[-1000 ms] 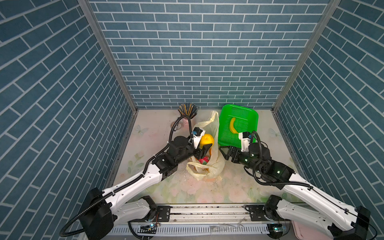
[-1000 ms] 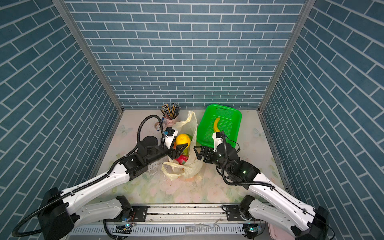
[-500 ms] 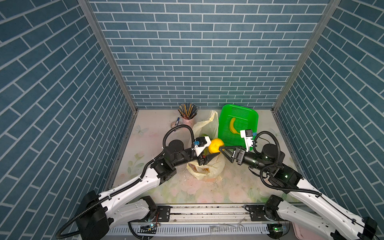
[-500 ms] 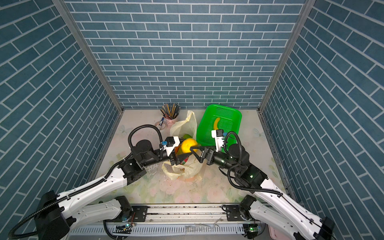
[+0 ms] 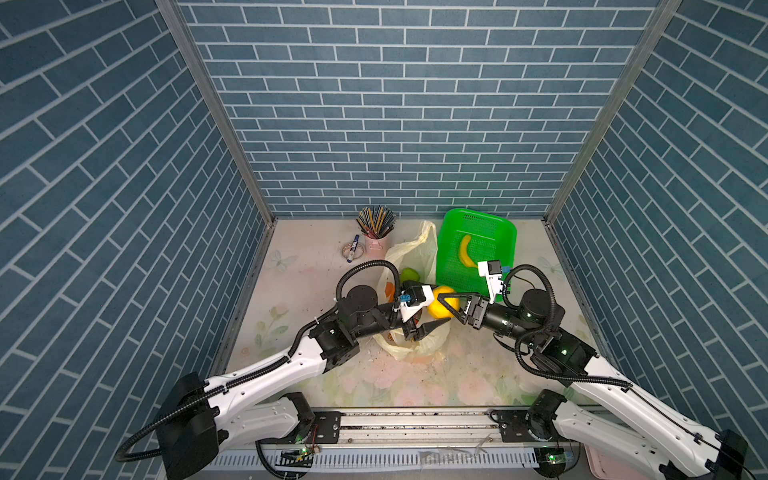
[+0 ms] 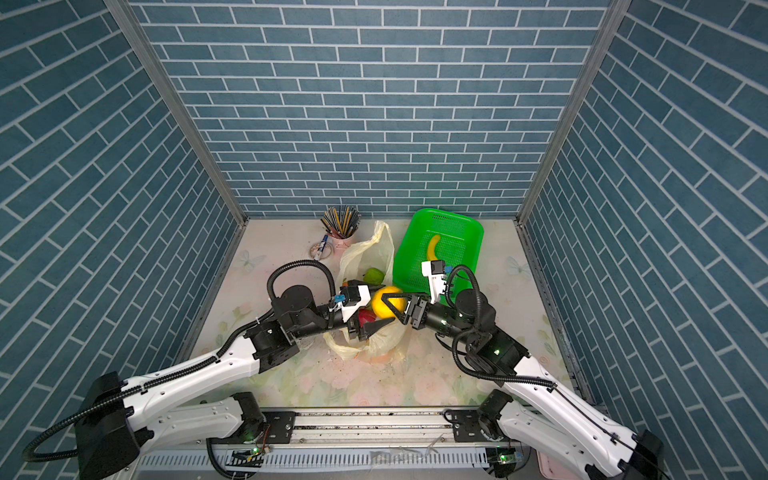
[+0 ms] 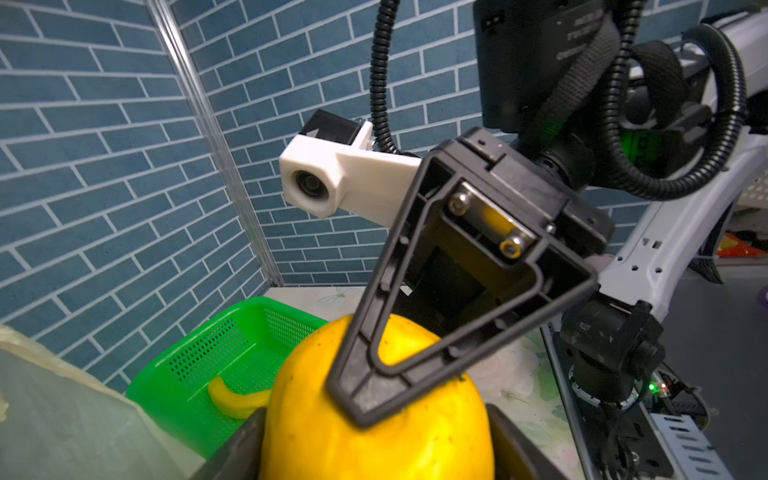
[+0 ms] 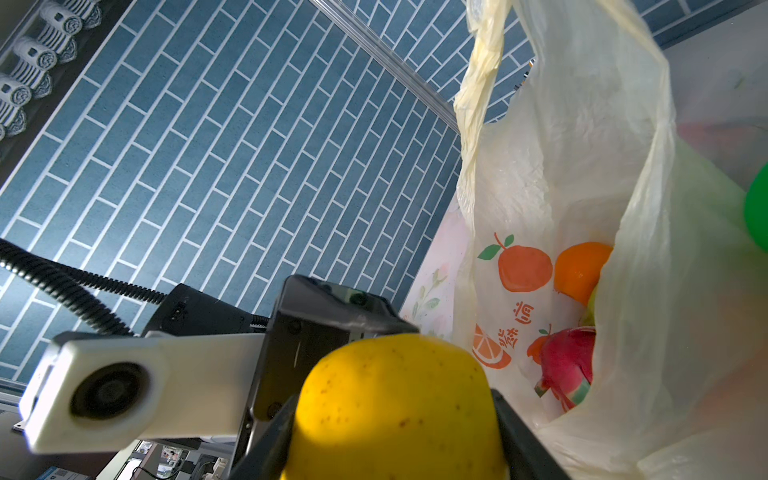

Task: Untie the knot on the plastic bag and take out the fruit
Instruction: 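Grasp the pomelo with the right gripper and open the left gripper, then carry the pomelo with the right gripper into the green basket and release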

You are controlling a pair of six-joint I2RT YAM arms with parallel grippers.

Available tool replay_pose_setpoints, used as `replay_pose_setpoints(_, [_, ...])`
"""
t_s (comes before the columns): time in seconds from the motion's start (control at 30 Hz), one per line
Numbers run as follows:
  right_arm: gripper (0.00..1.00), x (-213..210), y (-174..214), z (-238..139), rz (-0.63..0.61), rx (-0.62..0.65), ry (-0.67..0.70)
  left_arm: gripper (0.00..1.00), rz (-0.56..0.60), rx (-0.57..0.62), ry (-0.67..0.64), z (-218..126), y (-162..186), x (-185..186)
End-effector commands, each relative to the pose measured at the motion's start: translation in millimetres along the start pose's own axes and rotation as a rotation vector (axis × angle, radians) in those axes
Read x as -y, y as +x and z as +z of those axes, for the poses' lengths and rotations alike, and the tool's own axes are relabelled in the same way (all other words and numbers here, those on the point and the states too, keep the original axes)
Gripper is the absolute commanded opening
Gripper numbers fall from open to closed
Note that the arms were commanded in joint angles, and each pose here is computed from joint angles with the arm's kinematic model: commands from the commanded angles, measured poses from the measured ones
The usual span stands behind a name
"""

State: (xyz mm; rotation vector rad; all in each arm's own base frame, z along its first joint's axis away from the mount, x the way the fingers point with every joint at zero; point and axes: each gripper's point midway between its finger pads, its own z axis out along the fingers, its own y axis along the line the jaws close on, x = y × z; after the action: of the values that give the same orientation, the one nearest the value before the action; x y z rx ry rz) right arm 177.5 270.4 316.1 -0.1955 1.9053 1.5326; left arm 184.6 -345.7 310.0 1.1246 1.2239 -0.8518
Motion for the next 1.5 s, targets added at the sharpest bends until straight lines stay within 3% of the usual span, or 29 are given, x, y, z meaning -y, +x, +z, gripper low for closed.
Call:
replay_pose_setpoints(0.0, [0.47,-2.4,-17.6,-3.8,-0.034,0.068,0.021,0.87,0.014,0.022,-0.034,0.5,-12.2,-4.4])
replay_pose_setpoints(0.33, [0.43,37.8,-88.7,-13.0,-0.138,0.262,0.260,0.87,-0.066,-0.010,-0.213,-25.5,-10.0,-27.1])
replay_pose_setpoints(0.6, [0.44,97.9,-138.1,-12.3,-0.180,0.303,0.488,0.88,-0.262,-0.106,-0.382,-43.4,2.6,-50.4])
replay_pose_setpoints(0.8, [0.45,161.8,-155.4,-3.9,-0.181,0.246,0.647,0.88,-0.421,-0.172,-0.426,-39.5,11.8,-57.5])
replay_pose_setpoints(1.0, [0.45,223.1,-158.3,17.4,-0.163,0.159,0.711,0.88,-0.511,-0.305,-0.450,-27.0,37.1,-62.2])
replay_pose_setpoints(1.47, [0.40,339.7,-151.3,85.1,-0.087,-0.037,0.824,0.88,-0.586,-0.476,-0.559,-34.8,89.1,-67.9])
